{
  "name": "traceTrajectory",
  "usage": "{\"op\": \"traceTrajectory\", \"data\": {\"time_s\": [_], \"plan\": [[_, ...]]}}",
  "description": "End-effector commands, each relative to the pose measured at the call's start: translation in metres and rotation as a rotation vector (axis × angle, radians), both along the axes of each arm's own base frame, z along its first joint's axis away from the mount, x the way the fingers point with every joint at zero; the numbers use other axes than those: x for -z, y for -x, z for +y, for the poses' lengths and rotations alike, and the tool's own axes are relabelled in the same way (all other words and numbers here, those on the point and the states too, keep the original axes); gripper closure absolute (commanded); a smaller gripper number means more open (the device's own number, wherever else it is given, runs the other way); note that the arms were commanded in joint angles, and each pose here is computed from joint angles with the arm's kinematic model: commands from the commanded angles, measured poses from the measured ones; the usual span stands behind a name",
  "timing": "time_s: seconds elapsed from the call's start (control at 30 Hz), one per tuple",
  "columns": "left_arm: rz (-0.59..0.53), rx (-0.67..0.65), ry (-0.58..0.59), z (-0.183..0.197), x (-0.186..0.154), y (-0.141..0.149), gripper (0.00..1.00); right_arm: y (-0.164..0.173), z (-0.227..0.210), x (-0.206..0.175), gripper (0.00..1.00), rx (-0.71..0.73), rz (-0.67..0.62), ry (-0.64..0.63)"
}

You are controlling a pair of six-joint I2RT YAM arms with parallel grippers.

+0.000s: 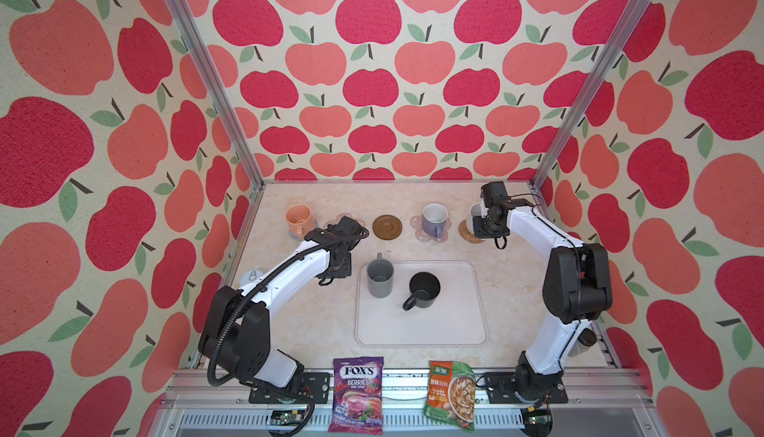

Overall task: Place cups on coasters
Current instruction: Place the cup on the coaster.

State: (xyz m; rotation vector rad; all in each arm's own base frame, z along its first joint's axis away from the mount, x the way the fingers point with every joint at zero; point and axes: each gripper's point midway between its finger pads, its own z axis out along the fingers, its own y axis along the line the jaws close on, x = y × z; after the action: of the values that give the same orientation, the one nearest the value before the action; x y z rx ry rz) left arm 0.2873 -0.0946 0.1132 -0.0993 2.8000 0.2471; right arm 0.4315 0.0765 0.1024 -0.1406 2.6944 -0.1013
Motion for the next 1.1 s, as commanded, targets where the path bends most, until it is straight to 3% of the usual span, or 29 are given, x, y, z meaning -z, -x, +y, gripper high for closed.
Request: {"op": "traceTrajectory", "data": {"time_s": [0.0, 1.07], "plan": [[-0.007, -0.024, -0.026, 0.008, -0.012, 0.001, 0.64, -0.024, 0.003, -0.029, 1.0, 0.005, -0.107, -0.021], [0.012, -0.045, -0.025, 0.015, -0.002, 0.014, 0.64, -0.024, 0.008, -0.015, 1.0, -0.005, -0.061, -0.032]]}}
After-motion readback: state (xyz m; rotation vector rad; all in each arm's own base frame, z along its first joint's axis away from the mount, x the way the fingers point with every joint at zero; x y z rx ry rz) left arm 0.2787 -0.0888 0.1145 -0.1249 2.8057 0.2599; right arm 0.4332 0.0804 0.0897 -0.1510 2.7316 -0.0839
